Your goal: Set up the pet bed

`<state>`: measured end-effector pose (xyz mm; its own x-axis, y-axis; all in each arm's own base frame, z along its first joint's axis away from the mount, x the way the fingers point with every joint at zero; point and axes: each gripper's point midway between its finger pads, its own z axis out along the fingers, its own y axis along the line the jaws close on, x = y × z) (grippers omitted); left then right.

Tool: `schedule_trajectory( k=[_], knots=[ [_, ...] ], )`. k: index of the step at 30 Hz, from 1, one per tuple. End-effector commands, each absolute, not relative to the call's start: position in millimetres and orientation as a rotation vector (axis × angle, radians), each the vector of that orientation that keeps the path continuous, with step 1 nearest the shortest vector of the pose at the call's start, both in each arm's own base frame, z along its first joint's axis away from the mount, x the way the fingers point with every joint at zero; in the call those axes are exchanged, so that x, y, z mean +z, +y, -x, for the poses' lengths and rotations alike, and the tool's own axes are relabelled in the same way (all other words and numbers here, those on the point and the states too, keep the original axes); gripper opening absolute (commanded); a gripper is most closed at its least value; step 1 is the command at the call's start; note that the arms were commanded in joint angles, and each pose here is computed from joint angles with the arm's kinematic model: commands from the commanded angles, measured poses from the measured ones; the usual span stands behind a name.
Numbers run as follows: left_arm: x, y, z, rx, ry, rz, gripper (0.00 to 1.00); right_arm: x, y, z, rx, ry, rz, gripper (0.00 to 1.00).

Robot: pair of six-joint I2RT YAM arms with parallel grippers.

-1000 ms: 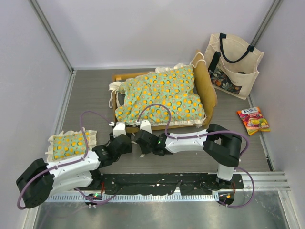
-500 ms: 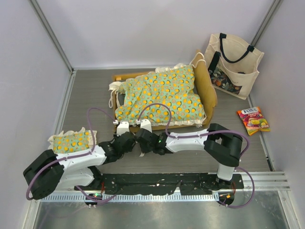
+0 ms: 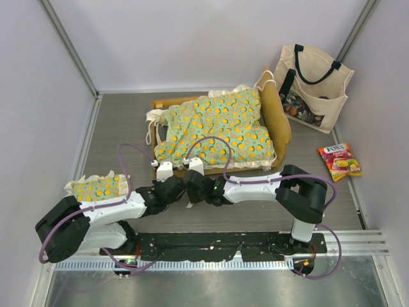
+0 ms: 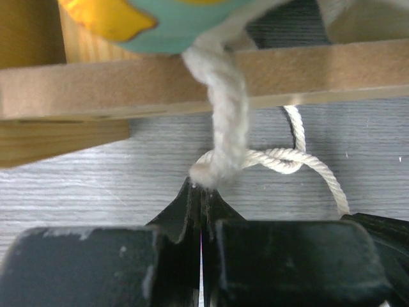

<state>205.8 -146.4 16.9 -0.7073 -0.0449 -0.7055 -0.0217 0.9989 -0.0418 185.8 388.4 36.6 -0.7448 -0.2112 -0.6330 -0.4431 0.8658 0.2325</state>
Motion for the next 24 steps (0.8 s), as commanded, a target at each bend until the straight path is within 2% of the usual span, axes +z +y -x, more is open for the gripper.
schedule_trajectory(
  k=[1, 7, 16, 24],
  knots=[
    [20, -144, -192, -0.067, 2.409, 0.144, 0.00, 60, 399, -188, 0.554, 2.371, 0.458, 0.01],
    [61, -119, -193, -0.168, 2.253, 0.336, 0.00, 69, 396, -197, 0.564, 2.360, 0.412, 0.01],
    [75, -81, -190, -0.119, 2.183, 0.546, 0.00, 104, 380, -221, 0.537, 2.270, 0.275, 0.01],
    [143, -58, -194, -0.180, 1.985, 0.628, 0.00, 95, 351, -226, 0.427, 2.287, 0.217, 0.01]
  ],
)
